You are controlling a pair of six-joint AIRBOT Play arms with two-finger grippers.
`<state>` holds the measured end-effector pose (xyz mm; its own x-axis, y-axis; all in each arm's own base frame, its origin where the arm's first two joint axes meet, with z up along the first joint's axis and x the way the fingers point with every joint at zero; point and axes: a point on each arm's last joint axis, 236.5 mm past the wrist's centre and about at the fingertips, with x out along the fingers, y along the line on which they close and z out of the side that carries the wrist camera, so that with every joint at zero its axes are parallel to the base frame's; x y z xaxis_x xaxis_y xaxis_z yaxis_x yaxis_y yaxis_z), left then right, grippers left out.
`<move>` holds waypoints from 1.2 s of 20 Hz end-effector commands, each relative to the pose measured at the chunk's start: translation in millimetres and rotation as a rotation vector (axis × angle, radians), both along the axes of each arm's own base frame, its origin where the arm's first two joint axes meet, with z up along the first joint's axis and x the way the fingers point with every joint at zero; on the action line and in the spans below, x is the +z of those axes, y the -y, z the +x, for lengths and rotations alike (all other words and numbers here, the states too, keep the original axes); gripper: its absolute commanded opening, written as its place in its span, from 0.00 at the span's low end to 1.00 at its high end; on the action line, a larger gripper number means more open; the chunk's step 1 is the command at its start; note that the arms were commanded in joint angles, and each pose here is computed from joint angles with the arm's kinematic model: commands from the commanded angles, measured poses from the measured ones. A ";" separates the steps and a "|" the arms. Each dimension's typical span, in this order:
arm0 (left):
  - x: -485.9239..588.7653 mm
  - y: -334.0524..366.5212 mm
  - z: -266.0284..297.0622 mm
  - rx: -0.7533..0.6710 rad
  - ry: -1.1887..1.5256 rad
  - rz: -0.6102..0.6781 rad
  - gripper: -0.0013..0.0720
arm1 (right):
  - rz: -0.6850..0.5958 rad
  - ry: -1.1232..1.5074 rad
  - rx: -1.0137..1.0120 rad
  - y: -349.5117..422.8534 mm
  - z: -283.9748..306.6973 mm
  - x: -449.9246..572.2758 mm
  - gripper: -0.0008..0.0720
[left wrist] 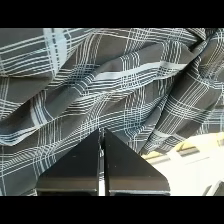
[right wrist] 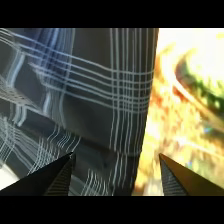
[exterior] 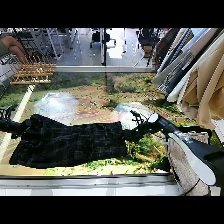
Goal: Fold the clothes and pants, and hang the long-sleeved shirts on hangers.
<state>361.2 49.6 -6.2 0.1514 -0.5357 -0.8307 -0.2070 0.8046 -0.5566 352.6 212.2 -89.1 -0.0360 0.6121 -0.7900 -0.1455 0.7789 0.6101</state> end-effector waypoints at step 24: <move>-49.3 143.3 -12.1 -0.314 -0.001 0.033 0.04 | -0.296 0.608 0.066 -42.3 34.6 221.6 0.03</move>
